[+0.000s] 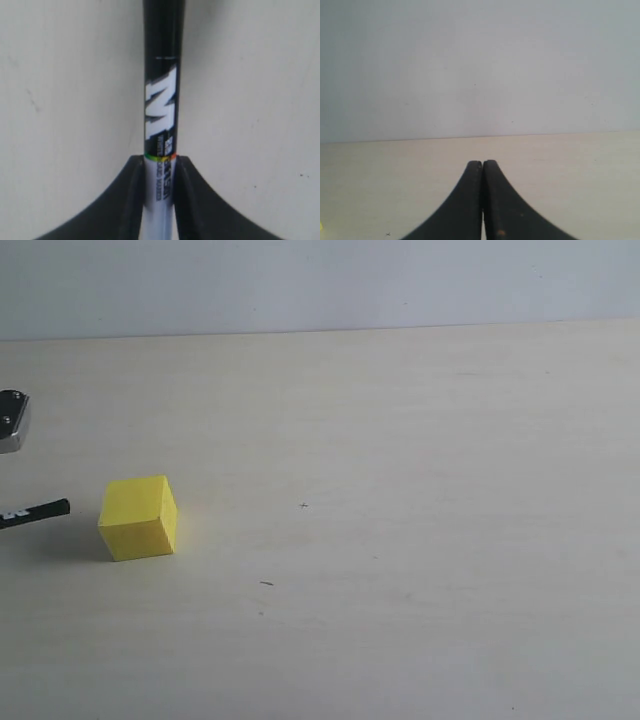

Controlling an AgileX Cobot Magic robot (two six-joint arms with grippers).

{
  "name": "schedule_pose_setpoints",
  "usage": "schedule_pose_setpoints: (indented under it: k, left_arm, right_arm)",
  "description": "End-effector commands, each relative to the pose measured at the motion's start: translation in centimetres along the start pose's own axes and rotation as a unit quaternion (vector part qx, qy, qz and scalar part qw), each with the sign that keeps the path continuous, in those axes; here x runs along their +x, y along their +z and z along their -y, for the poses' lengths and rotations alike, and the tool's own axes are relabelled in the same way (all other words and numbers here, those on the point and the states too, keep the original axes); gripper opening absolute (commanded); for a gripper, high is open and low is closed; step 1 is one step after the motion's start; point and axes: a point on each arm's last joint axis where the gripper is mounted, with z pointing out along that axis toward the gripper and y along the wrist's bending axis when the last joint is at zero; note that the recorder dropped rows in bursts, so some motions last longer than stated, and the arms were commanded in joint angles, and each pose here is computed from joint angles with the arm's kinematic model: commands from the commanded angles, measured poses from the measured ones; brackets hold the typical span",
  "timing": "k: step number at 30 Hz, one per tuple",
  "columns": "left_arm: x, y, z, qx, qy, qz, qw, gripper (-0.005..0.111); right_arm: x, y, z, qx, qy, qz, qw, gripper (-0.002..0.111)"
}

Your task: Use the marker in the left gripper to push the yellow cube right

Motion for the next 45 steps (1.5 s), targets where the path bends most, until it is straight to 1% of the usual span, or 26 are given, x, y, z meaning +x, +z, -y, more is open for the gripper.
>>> schedule_pose_setpoints:
  k: [1, 6, 9, 18, 19, 20, 22, 23, 25, 26, 27, 28, 31, 33, 37, 39, 40, 42, 43, 45]
  left_arm:
    - [0.8, 0.0, 0.1, 0.007, -0.035, 0.019, 0.999, 0.000]
    - [-0.5, -0.1, 0.1, 0.011, -0.071, 0.084, 0.994, 0.000]
    - [-0.9, -0.2, 0.0, 0.013, -0.084, 0.107, 0.991, 0.000]
    - [-1.2, -0.2, 0.1, 0.021, -0.099, 0.121, 0.987, 0.000]
    - [-1.3, -0.2, 0.3, 0.034, -0.109, 0.128, 0.985, 0.000]
    - [-1.3, -0.2, 0.3, 0.036, -0.116, 0.125, 0.985, 0.000]
    - [-0.5, 0.0, 0.3, 0.028, -0.092, 0.081, 0.992, 0.000]
    - [0.3, 0.1, 0.3, 0.023, -0.064, 0.037, 0.997, 0.000]
    - [1.1, 0.1, 0.3, 0.019, -0.035, -0.007, 0.999, 0.000]
    - [1.2, 0.1, 0.2, 0.015, -0.033, -0.009, 0.999, 0.000]
    - [1.2, 0.1, -0.3, -0.011, -0.032, -0.009, 0.999, 0.000]
    - [0.9, 0.1, -0.5, -0.025, -0.017, -0.009, 0.999, 0.000]
    - [-0.5, 0.4, -1.0, -0.067, 0.051, -0.037, 0.996, 0.000]
    - [-1.8, 0.4, -1.0, -0.075, 0.080, -0.040, 0.993, 0.000]
    - [-3.4, 0.5, -0.7, -0.072, 0.096, -0.035, 0.992, 0.000]
    - [-5.0, 0.7, -0.2, -0.068, 0.108, -0.024, 0.992, 0.000]
    - [-6.3, 0.8, 0.1, -0.067, 0.124, -0.022, 0.990, 0.000]
    - [-7.4, 0.8, 0.3, -0.072, 0.141, -0.022, 0.987, 0.000]
    - [-7.8, 0.9, 0.4, -0.076, 0.146, -0.023, 0.986, 0.000]
    - [-7.8, 0.8, 0.3, -0.082, 0.143, -0.029, 0.986, 0.000]
  right_arm:
    - [0.1, 0.0, 0.0, 0.000, -0.004, 0.002, 1.000, 0.000]
    - [0.1, 0.0, 0.0, 0.000, -0.004, 0.002, 1.000, 0.000]
    - [0.1, 0.0, 0.0, 0.000, -0.004, 0.002, 1.000, 0.000]
    - [0.1, 0.0, 0.0, 0.000, -0.004, 0.002, 1.000, 0.000]
    - [0.1, 0.0, 0.0, 0.000, -0.004, 0.002, 1.000, 0.000]
    - [0.1, 0.0, 0.0, 0.000, -0.004, 0.002, 1.000, 0.000]
    - [0.1, 0.0, 0.0, 0.000, -0.004, 0.002, 1.000, 0.000]
    - [0.1, 0.0, 0.0, 0.000, -0.004, 0.002, 1.000, 0.000]
    - [0.1, 0.0, 0.0, 0.000, -0.004, 0.002, 1.000, 0.000]
    - [0.1, 0.0, 0.0, 0.000, -0.004, 0.002, 1.000, 0.000]
    - [0.1, 0.0, 0.0, 0.000, -0.004, 0.002, 1.000, 0.000]
    - [0.1, 0.0, 0.0, 0.000, -0.004, 0.002, 1.000, 0.000]
    - [0.1, 0.0, 0.0, 0.000, -0.004, 0.002, 1.000, 0.000]
    - [0.1, 0.0, 0.0, 0.000, -0.004, 0.002, 1.000, 0.000]
    - [0.1, 0.0, 0.0, 0.000, -0.004, 0.002, 1.000, 0.000]
    - [0.1, 0.0, 0.0, 0.000, -0.004, 0.002, 1.000, 0.000]
    - [0.1, 0.0, 0.0, 0.000, -0.004, 0.002, 1.000, 0.000]
    - [0.1, 0.0, 0.0, 0.000, -0.004, 0.002, 1.000, 0.000]
    - [0.1, 0.0, 0.0, 0.000, -0.004, 0.002, 1.000, 0.000]
    - [0.1, 0.0, 0.0, 0.000, -0.004, 0.002, 1.000, 0.000]
